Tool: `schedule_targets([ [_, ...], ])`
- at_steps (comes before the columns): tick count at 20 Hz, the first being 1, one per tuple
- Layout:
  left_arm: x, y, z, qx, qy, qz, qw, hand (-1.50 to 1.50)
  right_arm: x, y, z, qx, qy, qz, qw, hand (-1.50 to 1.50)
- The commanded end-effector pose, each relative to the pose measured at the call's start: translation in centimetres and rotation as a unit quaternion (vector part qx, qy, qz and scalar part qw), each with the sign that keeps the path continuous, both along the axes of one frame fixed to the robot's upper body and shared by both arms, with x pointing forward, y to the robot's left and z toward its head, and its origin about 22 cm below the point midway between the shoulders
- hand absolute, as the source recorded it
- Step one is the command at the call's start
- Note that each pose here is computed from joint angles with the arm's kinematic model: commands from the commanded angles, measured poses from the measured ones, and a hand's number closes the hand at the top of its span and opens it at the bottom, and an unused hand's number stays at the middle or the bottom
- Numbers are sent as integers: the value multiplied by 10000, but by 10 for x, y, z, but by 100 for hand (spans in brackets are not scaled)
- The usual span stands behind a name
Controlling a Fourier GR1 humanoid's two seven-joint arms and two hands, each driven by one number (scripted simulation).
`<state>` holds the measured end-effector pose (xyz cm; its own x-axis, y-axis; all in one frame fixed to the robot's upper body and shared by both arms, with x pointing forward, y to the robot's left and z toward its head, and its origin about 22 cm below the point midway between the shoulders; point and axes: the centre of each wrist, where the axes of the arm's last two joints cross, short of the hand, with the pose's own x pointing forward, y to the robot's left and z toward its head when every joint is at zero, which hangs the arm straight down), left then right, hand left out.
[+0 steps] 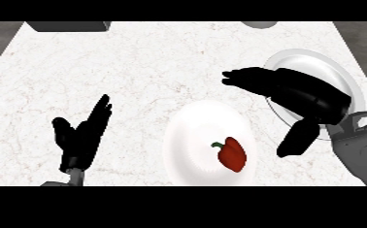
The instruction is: Pick the bell pepper from the plate and place it in the plate
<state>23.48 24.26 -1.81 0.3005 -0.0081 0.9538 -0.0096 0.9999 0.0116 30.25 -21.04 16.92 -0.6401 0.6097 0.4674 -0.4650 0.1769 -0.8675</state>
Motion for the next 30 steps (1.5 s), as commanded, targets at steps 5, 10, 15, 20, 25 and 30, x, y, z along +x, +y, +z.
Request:
schedule_targets([
  [5, -6, 5, -30, -54, 356, -18, 9994, 0, -38, 40, -29, -472, -242, -212, 9984, -150],
  [10, -5, -4, -11, 7, 426, 6, 9991, 0, -50, 38, -32, -875, 102, -198, 9959, -150],
  [15, 11, 2, -12, -75, 325, -24, 9994, 0, -58, 65, -62, -814, 311, -183, 9960, -150],
  [20, -15, 19, -21, -8, 433, -18, 9991, 0, -67, 41, -81, -944, 168, -155, 9953, -150],
  [25, 4, -8, -5, 31, 401, 3, 9992, 0, -76, 54, -71, -1270, -225, -346, 9910, -150],
  [30, 2, -14, 0, -122, 375, -35, 9992, 0, -45, 42, -94, -1487, -139, -439, 9878, -150],
])
